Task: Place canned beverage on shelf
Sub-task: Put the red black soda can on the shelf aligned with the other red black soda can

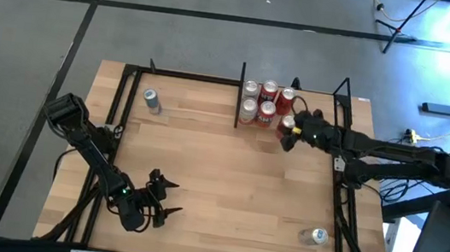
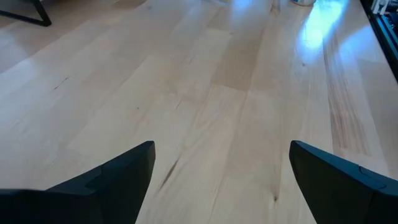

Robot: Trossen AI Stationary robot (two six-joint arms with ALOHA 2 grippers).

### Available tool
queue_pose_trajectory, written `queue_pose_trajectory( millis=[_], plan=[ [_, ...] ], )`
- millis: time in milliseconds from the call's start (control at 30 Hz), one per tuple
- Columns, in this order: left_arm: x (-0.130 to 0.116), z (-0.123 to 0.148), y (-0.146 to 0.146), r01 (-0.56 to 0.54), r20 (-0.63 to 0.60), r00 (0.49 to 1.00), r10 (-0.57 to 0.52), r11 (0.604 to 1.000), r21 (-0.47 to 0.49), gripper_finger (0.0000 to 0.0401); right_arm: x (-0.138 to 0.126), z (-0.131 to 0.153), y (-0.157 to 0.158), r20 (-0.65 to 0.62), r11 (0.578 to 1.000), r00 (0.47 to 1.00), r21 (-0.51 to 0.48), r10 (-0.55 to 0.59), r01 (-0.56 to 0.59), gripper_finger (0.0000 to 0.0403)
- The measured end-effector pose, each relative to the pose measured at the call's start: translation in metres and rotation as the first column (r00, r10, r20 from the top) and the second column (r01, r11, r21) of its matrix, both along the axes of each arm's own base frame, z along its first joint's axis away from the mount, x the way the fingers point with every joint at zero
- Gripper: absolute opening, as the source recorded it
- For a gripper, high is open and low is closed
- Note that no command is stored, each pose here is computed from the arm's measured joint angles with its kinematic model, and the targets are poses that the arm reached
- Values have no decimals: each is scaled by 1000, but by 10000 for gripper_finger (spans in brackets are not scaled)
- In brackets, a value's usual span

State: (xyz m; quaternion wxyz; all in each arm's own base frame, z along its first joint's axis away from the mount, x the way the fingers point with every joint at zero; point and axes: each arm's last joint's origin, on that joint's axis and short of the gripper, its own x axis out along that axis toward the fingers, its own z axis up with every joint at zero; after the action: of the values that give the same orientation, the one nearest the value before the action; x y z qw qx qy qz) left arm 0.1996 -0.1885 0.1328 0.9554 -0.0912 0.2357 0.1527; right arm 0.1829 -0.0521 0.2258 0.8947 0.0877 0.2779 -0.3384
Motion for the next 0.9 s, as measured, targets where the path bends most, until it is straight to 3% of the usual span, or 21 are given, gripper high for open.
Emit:
queue_pose_trajectory(
  millis=[333,900],
  plan=[
    [0,0,0,1,-1,1000,-1,1000,0,354,-8,-18,-30,101,997,992,-5,-78,79,267],
    [0,0,0,3,0,1000,-3,1000,21,354,-6,-14,-33,147,997,987,-43,-64,71,267]
  ],
)
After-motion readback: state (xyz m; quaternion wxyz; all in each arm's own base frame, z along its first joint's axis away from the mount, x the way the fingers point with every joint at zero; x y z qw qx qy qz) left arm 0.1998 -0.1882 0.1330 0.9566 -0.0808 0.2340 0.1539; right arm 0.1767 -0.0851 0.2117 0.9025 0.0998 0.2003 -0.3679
